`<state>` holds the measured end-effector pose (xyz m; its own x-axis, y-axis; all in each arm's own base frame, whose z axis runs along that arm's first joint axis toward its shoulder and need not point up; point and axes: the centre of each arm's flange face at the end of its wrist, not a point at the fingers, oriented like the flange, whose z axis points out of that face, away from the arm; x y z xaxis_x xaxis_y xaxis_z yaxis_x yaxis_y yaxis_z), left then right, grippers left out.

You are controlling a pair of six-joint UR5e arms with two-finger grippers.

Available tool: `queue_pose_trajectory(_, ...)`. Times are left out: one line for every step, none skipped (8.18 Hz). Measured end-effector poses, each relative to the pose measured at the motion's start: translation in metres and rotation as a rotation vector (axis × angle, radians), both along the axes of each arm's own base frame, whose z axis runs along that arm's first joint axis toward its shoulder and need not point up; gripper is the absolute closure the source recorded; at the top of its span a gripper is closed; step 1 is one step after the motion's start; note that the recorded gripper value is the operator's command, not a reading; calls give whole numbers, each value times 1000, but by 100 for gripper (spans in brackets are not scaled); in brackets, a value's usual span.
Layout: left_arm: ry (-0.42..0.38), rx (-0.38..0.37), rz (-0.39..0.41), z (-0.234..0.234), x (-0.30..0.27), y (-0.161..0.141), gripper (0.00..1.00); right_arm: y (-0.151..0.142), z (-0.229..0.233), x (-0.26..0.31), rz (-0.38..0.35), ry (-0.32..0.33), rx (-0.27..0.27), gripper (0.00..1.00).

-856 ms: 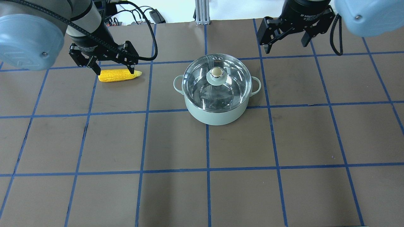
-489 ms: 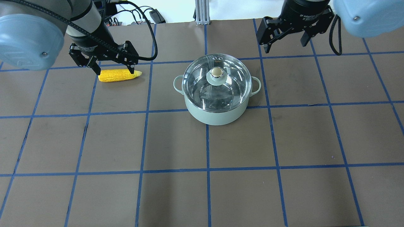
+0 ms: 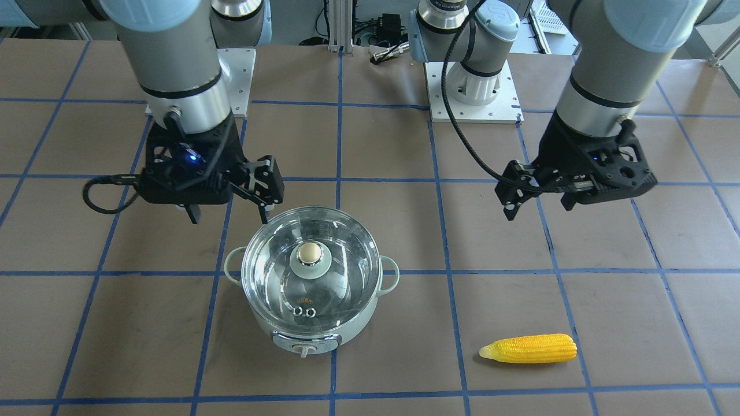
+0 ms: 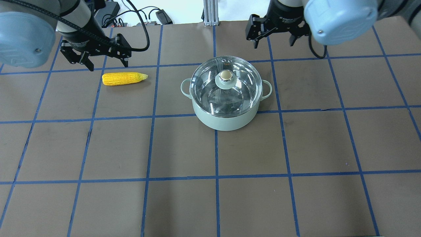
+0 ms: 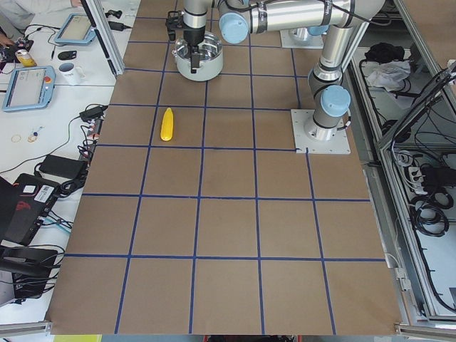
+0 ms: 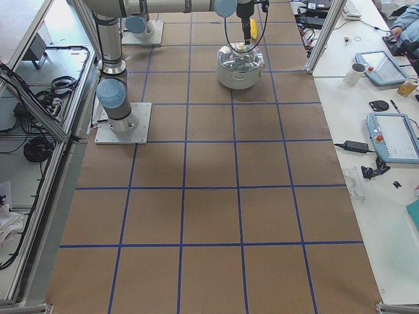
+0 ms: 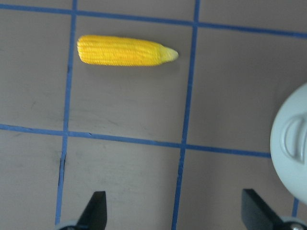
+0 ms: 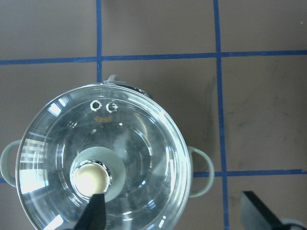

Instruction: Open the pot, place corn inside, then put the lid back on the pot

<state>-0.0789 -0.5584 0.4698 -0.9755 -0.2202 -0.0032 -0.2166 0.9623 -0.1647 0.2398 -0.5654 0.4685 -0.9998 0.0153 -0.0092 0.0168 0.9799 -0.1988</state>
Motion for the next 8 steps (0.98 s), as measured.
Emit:
queue_pose_trajectory(13, -41, 135, -1, 26, -9, 0, -8, -21, 23, -33, -18, -4, 0)
queue_pose_trajectory(30, -58, 269, -4, 45, -14, 0, -15, -43, 43, -73, -35, 1, 0)
queue_pose_trajectory(43, -64, 404, -9, 58, -17, 0, -17, -63, 65, -96, -47, 5, 0)
queue_pose_trajectory(58, -60, 540, -18, 70, -22, 0, -18, -79, 81, -110, -52, 14, 0)
queue_pose_trajectory(75, -49, 649, -29, 80, -28, 0, -18, -91, 89, -116, -51, 24, 0)
queue_pose_trajectory(92, -35, 751, -42, 87, -35, 0, -19, -101, 93, -119, -48, 36, 0)
queue_pose_trajectory(110, -23, 865, -54, 91, -40, 0, -19, -107, 94, -121, -45, 44, 0)
queue_pose_trajectory(117, -8, 940, -67, 93, -46, 0, -19, -111, 94, -119, -39, 48, 0)
